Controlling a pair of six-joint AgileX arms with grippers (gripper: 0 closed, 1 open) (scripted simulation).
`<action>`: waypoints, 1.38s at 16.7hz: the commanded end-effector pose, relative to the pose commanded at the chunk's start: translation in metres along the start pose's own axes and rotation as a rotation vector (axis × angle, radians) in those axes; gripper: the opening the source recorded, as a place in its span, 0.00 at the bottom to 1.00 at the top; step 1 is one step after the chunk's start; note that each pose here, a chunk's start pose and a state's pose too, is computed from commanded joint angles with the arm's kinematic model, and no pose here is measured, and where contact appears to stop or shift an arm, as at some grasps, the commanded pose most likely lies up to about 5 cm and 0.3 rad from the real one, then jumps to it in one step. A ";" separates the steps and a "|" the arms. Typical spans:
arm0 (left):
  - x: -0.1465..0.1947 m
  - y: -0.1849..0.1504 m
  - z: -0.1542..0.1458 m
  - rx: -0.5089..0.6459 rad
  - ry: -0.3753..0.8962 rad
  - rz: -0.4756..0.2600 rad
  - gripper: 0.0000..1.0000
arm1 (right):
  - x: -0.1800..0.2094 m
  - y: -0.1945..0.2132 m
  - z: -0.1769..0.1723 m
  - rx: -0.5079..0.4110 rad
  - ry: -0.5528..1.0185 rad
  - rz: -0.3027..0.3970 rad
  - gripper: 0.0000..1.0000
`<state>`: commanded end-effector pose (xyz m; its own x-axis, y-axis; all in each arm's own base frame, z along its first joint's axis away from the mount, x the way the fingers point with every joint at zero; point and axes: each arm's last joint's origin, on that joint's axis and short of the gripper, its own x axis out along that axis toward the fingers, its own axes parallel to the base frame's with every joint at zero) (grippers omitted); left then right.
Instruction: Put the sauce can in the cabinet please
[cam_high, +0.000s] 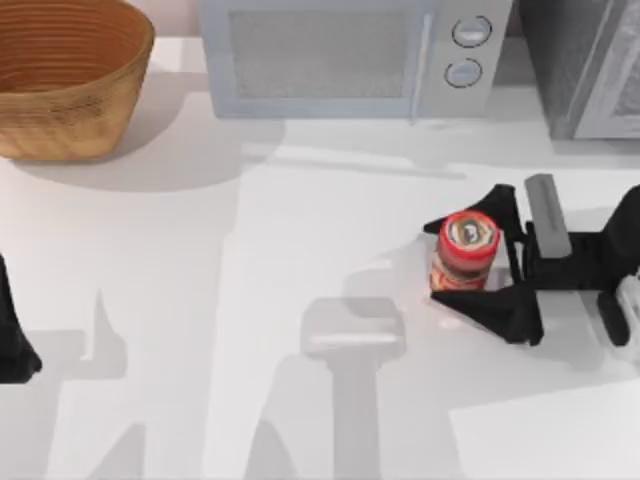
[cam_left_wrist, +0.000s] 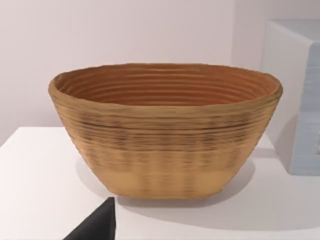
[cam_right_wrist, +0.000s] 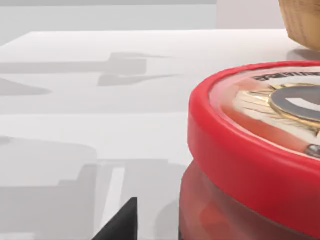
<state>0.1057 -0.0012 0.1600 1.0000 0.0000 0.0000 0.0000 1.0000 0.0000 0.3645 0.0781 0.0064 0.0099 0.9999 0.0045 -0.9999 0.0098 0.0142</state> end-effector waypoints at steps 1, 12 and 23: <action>0.000 0.000 0.000 0.000 0.000 0.000 1.00 | 0.000 0.000 0.000 0.000 0.000 0.000 0.62; 0.000 0.000 0.000 0.000 0.000 0.000 1.00 | 0.000 0.000 0.000 0.000 0.000 0.000 0.00; 0.000 0.000 0.000 0.000 0.000 0.000 1.00 | -0.001 -0.004 0.024 0.022 0.002 -0.013 0.00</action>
<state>0.1057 -0.0012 0.1600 1.0000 0.0000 0.0000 0.0000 1.0000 0.0000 0.3691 0.0766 0.0305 0.0231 0.9997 0.0024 -0.9991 0.0230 0.0360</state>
